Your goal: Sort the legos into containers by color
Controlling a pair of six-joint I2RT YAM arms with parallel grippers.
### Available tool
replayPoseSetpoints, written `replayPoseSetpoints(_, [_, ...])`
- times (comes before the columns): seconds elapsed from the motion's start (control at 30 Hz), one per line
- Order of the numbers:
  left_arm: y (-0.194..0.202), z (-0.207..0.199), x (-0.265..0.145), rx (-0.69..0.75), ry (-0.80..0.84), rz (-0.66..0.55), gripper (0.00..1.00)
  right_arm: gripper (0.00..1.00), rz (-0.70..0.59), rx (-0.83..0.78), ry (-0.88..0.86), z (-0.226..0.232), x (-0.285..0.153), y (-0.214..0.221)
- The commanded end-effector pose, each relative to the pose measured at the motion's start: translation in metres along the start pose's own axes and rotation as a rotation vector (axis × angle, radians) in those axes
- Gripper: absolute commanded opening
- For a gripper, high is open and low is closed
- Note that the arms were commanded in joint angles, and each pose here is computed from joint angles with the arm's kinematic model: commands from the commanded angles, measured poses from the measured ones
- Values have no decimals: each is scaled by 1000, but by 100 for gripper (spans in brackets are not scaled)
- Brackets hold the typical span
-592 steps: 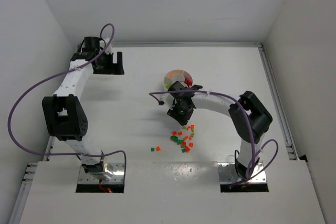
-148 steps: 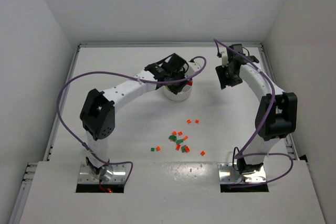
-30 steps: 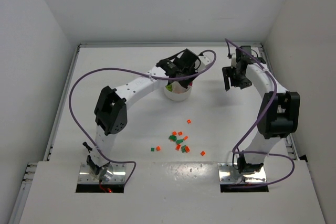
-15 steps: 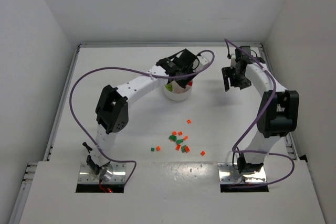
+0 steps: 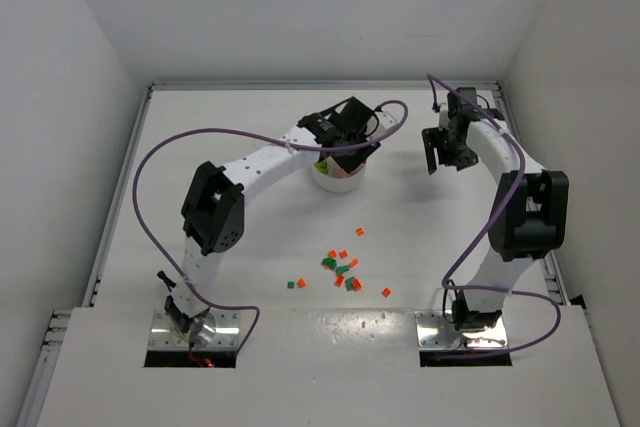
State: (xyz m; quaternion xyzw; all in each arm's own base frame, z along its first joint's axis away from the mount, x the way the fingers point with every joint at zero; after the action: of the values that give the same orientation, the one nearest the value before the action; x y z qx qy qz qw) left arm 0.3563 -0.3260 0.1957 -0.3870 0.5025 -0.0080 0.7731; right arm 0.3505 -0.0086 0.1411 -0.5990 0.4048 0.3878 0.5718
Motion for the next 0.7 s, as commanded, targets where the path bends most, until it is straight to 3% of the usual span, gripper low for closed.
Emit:
replayPoseSetpoints(0.0, [-13,-5,-23,31,55,-92,38,71,-55,21,-8,0,-8,-15])
replayPoseSetpoints(0.13, [1,-48,-40,115,186,-105,33,71,-45,21,-8,0,-6,-12])
replayPoseSetpoints(0.3, [38,-95,-32,134,291,-7,33,71,-45,21,-8,0,-6,-12])
replayPoseSetpoints(0.47, [59,-109,-14,100,334,73,45,71,-46,12,-11,3,-6,-12])
replayPoseSetpoints(0.67, [66,-114,10,66,329,133,46,71,-36,12,-12,3,-6,-11])
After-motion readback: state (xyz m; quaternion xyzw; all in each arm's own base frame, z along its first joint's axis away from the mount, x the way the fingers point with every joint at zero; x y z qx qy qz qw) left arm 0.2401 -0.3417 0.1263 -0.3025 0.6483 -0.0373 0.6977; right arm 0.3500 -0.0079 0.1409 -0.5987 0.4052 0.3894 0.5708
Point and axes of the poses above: each gripper's point midway between its finger pads, its own x axis out along the fingers, its own z axis along the line the jaws close on, y = z × x, the point moved 7 cm from there along -x, back along the fingers, and after that the axes turned 5 degrees about x, right-handed, at the moved point
